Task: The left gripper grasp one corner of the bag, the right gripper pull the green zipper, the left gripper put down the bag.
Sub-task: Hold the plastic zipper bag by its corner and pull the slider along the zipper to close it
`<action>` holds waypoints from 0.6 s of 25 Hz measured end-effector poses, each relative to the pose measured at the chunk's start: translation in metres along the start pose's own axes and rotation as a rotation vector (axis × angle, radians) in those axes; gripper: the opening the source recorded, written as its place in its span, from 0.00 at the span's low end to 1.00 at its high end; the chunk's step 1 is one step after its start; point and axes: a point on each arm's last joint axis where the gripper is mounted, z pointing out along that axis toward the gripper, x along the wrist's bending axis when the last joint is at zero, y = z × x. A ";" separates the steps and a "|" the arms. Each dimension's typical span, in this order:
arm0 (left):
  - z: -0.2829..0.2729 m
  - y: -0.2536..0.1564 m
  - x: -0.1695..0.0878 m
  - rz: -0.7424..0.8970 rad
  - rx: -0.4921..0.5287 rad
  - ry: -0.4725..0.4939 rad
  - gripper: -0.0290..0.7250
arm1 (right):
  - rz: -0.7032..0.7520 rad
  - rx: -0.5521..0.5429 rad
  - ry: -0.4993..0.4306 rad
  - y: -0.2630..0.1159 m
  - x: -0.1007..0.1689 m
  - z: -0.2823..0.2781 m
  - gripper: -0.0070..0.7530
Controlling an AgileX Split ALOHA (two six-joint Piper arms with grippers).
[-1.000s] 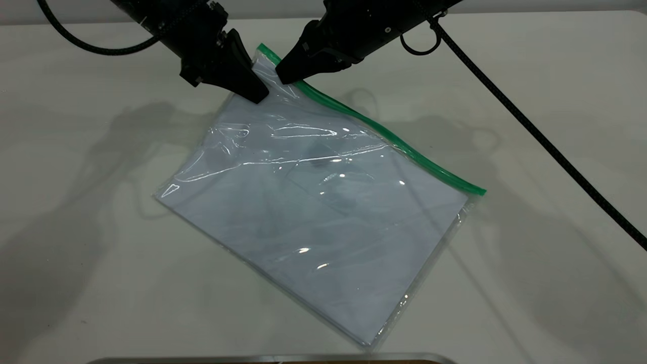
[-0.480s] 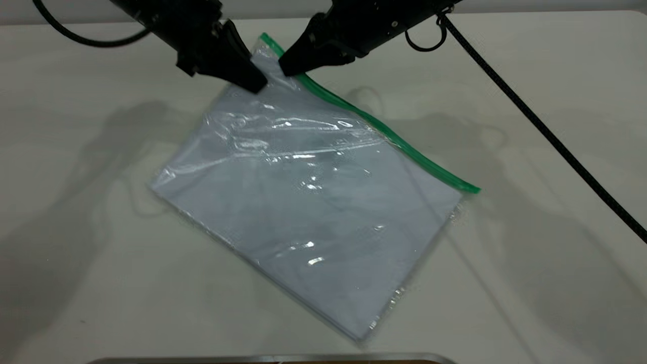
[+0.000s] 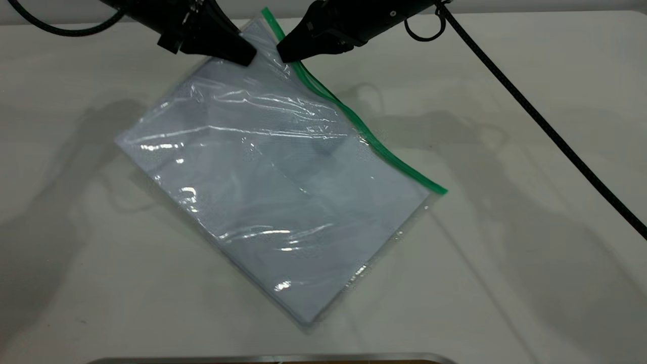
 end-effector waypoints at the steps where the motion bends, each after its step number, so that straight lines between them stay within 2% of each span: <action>1: -0.002 0.000 0.001 0.003 -0.015 0.003 0.11 | -0.001 -0.003 -0.003 0.001 0.000 -0.001 0.05; 15: -0.018 -0.005 0.005 -0.030 -0.136 0.013 0.11 | 0.001 0.010 -0.007 -0.005 -0.004 0.005 0.05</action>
